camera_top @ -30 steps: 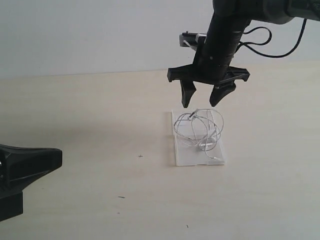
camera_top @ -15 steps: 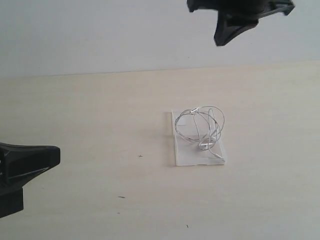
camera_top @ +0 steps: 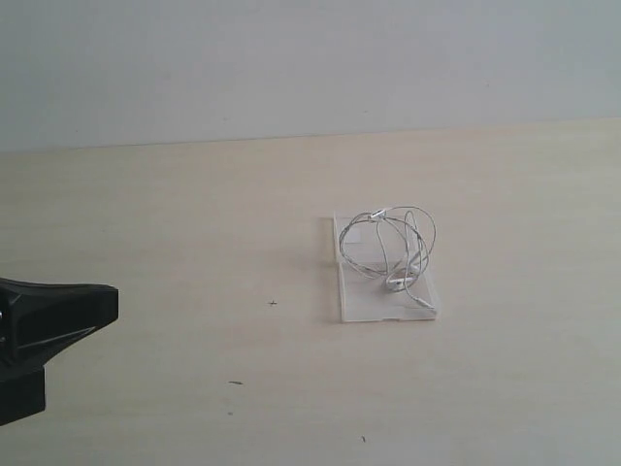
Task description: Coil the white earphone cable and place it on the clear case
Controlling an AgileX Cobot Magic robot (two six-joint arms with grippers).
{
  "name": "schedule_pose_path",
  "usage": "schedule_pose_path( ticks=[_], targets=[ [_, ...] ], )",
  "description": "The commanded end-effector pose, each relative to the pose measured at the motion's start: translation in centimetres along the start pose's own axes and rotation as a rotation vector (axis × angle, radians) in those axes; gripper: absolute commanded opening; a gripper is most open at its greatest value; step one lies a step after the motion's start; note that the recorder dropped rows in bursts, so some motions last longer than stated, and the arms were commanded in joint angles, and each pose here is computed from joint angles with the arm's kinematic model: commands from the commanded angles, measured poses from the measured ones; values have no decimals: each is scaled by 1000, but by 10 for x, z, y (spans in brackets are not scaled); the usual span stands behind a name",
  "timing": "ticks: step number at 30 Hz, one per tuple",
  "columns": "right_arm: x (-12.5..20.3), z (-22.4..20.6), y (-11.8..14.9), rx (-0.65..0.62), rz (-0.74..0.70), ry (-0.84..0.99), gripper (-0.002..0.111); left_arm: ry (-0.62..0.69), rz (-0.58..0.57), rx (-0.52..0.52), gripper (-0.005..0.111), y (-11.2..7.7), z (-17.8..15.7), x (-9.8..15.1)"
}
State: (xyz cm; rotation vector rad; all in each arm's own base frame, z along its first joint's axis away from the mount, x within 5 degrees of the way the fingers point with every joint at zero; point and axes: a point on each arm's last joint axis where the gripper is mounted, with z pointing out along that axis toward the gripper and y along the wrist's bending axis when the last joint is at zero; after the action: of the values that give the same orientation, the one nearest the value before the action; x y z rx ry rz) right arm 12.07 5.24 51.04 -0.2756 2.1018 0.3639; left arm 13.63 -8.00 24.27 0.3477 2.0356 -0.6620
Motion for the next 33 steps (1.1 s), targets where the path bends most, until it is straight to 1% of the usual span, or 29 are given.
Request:
schedule_pose_path(
  ticks=[1,5,8,11,14,16,19,21,24,26,29,33],
  targets=[
    [20,-67,0,-19,-17,-171,0,8,0,3,0,0,1,2],
    [44,-117,0,-38,-24,-304,0,8,0,3,0,0,1,2],
    [61,-144,-2,-47,-28,-382,0,8,0,3,0,0,1,2],
    [75,-161,-1,-30,-23,-437,0,8,0,3,0,0,1,2],
    [89,-160,0,19,13,-437,0,8,0,3,0,0,1,2],
    [101,-147,-1,61,25,-417,0,8,0,3,0,0,1,2],
    [113,-117,-7,102,29,-500,0,8,0,3,0,0,1,2],
    [124,-92,-12,127,-14,-531,0,8,0,3,0,0,1,2],
    [148,-52,-23,175,-96,-576,0,8,0,3,0,0,1,2],
    [171,-22,-32,211,-155,-569,0,8,0,3,0,0,1,2],
    [202,21,-43,230,-197,-496,0,8,0,3,0,0,1,2],
    [233,57,-54,253,-222,-428,0,8,0,3,0,0,1,2]
  ],
)
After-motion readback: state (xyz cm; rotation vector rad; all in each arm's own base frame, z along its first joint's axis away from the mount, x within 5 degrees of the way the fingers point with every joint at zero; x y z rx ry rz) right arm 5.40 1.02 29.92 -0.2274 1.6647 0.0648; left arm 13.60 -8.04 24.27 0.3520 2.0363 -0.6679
